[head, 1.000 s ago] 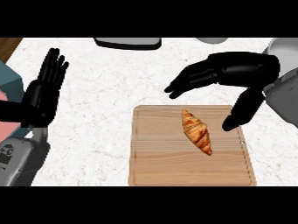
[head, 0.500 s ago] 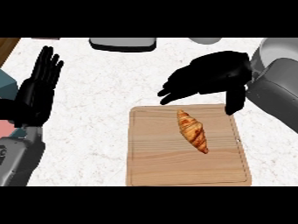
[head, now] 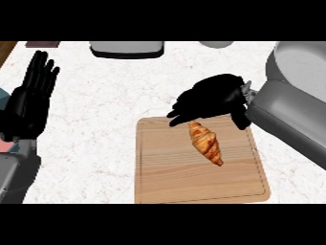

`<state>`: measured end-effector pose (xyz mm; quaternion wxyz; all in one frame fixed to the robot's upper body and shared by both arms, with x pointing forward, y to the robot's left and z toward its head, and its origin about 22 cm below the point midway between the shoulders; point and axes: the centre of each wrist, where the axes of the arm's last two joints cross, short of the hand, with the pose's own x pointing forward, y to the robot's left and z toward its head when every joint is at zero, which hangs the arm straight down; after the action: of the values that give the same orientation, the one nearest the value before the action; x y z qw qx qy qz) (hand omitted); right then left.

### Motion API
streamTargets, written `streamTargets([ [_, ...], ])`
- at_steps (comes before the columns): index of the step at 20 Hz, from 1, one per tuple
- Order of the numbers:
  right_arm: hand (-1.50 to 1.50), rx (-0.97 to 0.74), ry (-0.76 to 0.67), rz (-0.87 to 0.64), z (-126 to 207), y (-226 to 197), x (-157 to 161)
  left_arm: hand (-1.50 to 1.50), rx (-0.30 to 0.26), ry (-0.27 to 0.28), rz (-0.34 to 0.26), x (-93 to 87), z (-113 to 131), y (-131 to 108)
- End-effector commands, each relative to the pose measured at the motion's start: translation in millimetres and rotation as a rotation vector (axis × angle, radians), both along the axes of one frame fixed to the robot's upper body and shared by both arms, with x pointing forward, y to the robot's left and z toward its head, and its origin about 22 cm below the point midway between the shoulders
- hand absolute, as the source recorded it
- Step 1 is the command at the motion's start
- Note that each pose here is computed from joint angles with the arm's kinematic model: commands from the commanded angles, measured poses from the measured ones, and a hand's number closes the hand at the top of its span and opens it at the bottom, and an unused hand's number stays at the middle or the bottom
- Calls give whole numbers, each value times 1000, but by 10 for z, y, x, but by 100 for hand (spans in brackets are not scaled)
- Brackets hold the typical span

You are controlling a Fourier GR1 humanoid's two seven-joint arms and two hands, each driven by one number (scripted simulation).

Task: Pick the croissant from the cutting board and place it in the pot

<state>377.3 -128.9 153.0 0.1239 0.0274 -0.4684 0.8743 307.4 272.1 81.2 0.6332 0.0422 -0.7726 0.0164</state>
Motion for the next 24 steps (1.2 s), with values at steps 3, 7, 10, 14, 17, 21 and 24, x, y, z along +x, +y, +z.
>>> streamTargets([
  [3, -150, -121, 57, 5, -226, 57, 121, 0, 3, -13, 4, 206, 171, -157],
  [7, -150, -101, 54, 24, -580, 267, -2, 0, 9, -5, -7, 33, 99, -60],
  [10, -150, -103, 93, 61, -595, -151, -66, 0, -15, -1, -6, -60, 192, 81],
  [14, -150, -47, 94, 81, -741, -69, -85, 0, 9, -4, 4, -109, -109, 90],
  [17, -150, -57, 49, 70, -768, -63, -59, 0, 2, 8, -3, -26, 28, -20],
  [21, -150, -90, -34, 34, -759, 22, -158, 0, 8, 12, 13, -80, -80, 88],
  [24, -150, -79, -46, 6, -989, 119, -174, 0, -2, -8, 28, -22, -131, -54],
])
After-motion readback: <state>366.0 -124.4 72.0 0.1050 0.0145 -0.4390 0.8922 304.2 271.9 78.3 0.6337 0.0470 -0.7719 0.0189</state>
